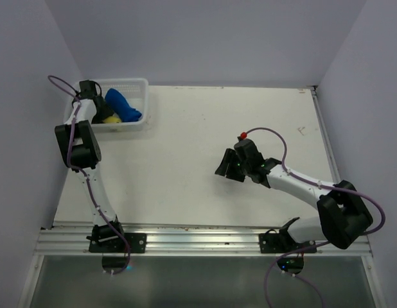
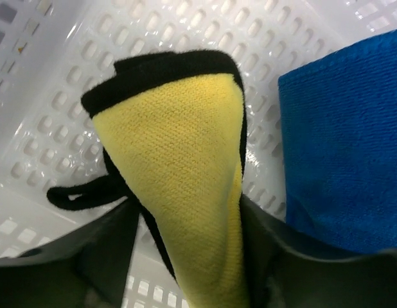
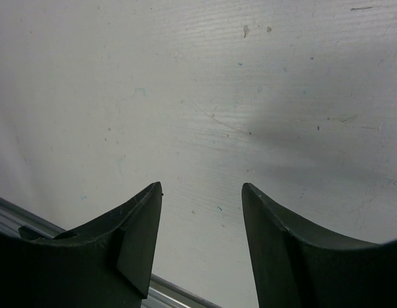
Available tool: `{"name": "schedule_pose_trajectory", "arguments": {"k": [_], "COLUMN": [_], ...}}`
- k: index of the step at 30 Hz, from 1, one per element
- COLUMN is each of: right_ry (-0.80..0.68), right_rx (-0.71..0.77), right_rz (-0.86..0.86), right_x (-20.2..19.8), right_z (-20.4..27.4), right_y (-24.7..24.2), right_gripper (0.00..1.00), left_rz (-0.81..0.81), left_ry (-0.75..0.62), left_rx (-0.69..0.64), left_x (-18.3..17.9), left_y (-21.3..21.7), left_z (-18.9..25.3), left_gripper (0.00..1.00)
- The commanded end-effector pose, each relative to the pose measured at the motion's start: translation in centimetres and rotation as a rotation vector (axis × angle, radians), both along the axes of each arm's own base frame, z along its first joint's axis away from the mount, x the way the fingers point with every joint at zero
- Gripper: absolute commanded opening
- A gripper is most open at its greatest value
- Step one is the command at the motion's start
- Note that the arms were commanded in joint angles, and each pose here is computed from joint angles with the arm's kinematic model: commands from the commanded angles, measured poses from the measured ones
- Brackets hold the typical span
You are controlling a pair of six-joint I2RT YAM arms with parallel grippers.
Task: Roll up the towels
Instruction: Place the rolled towel into the container
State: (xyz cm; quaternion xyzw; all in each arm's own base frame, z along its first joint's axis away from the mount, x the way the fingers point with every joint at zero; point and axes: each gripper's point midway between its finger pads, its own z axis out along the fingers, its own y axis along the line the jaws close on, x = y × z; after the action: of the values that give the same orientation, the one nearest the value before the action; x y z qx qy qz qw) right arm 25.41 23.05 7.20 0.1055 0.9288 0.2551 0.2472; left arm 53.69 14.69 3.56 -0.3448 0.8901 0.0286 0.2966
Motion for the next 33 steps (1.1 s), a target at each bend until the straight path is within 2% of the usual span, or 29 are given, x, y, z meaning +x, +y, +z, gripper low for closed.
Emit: {"name": "schedule_pose_trajectory", "arguments": {"k": [1,4,8,14,15,21,22,23,24,26,27,28,30,31,33], "right_ry": [-0.039,-0.043,-0.071,-0.115,-0.118,-0.168,-0.179,-0.205,-0.228,-0.291,-0.292,-0.335,-0.347,-0.362,-0.395], "right_rx": [0.011,0.012,0.011,-0.006,-0.012,-0.037,-0.050,-0.054,-0.084,-0.129,-0.190,-0.215,-0.257,-0.258,-0.254], "right_rz": [0.011,0.008,0.001,0.008,0.015,0.005,0.003,0.005,0.030,0.015,0.027,-0.003,-0.016,-0.023,-0.054], "right_x": [0.5,0.6,1.0,1.8,1.8,3.0,3.2,3.7,4.0,5.2,5.2,6.0,5.8,5.7,5.4], "right_z": [1.4,1.7,2.9,5.3,5.5,7.7,8.1,9.2,9.6,11.9,11.9,13.8,15.0,15.6,16.8], "right_y": [0.1,0.1,0.0,0.0,-0.1,-0.2,-0.4,-0.3,-0.5,-1.0,-1.9,-2.4,-3.6,-3.8,-4.7], "right_gripper": [0.57,0.58,0.60,0.69,0.70,0.75,0.76,0.81,0.85,0.87,0.89,0.89,0.92,0.93,0.94], "left_rz": [0.019,0.021,0.021,0.010,-0.002,-0.063,-0.085,-0.097,-0.117,-0.148,-0.166,-0.206,-0.255,-0.314,-0.369], "left_ry": [-0.050,-0.061,-0.089,-0.193,-0.252,-0.414,-0.431,-0.448,-0.500,-0.504,-0.588,-0.568,-0.617,-0.624,-0.642], "left_rx": [0.015,0.015,0.018,0.026,0.034,0.020,0.000,-0.012,-0.006,0.013,0.048,0.036,0.032,0.007,0.011], "left_x": [0.8,0.8,0.8,1.2,1.8,2.4,2.2,2.0,1.5,0.2,-0.9,-1.9,-4.6,-5.6,-9.0], "left_y": [1.1,1.3,1.5,1.6,1.6,0.4,-0.2,-0.7,-1.4,-3.6,-4.8,-7.8,-11.2,-14.3,-16.4], "left_z": [1.0,1.7,3.5,8.9,11.0,17.4,18.1,18.8,21.3,21.7,25.4,24.0,25.5,25.6,25.6], "left_gripper": [0.69,0.79,0.86,0.97,0.99,1.00,1.00,1.00,1.00,1.00,1.00,1.00,1.00,1.00,1.00]}}
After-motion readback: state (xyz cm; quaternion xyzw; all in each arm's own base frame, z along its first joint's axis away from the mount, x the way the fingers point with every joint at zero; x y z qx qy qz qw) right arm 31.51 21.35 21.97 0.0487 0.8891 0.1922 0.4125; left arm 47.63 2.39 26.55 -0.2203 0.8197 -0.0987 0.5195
